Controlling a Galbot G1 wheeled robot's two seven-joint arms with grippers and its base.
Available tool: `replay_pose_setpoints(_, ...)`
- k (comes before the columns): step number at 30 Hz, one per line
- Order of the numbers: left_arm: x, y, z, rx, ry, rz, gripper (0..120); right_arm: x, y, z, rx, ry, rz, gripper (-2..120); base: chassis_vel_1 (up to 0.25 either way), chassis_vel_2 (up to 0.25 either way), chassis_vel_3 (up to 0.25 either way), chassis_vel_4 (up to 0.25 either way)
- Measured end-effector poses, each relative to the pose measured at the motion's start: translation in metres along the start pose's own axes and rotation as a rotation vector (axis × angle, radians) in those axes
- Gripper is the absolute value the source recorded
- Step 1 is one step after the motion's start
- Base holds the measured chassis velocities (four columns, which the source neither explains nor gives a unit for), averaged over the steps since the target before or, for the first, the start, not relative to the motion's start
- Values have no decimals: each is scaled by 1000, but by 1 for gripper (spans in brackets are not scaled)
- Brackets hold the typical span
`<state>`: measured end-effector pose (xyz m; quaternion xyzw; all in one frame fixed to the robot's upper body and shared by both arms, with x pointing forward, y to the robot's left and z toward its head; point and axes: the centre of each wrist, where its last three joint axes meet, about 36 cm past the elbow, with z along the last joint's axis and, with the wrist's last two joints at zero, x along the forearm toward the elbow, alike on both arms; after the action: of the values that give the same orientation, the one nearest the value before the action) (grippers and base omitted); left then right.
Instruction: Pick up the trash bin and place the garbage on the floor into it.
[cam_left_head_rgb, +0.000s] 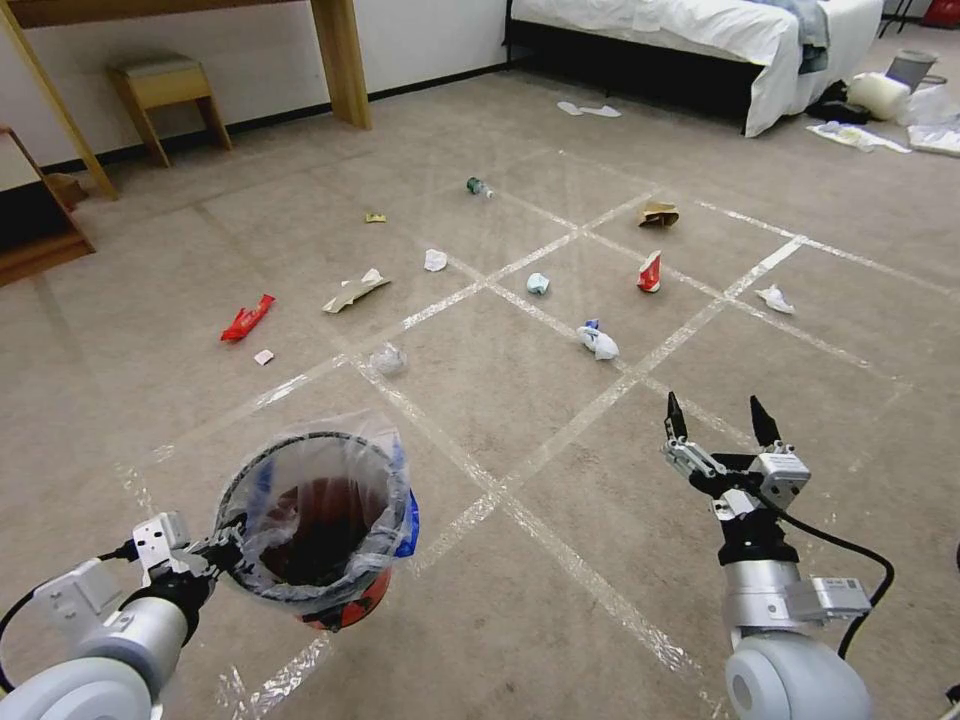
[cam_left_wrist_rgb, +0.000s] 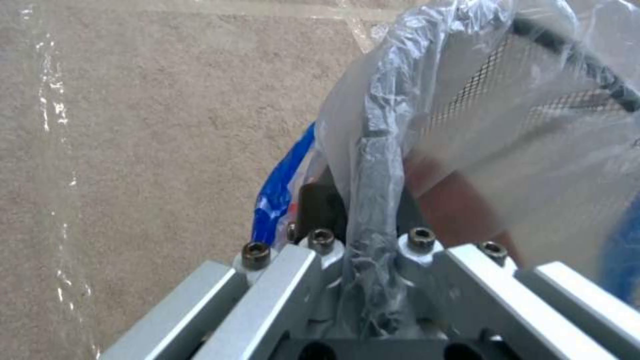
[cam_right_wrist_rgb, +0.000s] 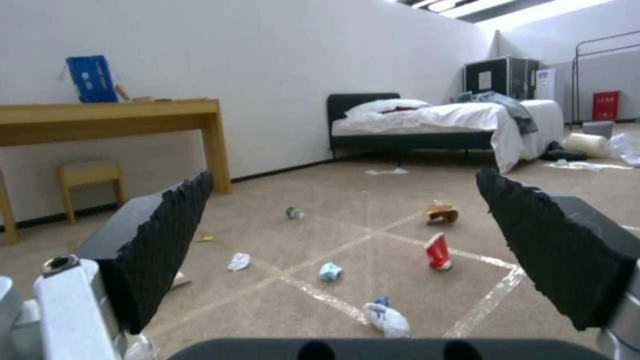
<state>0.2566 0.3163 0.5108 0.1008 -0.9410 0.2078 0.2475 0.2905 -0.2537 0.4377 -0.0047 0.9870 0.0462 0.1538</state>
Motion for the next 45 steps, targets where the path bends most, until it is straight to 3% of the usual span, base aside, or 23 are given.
replay_pose_setpoints(16,-1,2,-3,3,-4,-1,2,3,-5,3,31,-16,-19,100,-34,25,31,-33)
replay_pose_setpoints(45,0,0,-4,1,-6,9,2,8,-2,5,31,-14,-27,100,-165,164,163,-170)
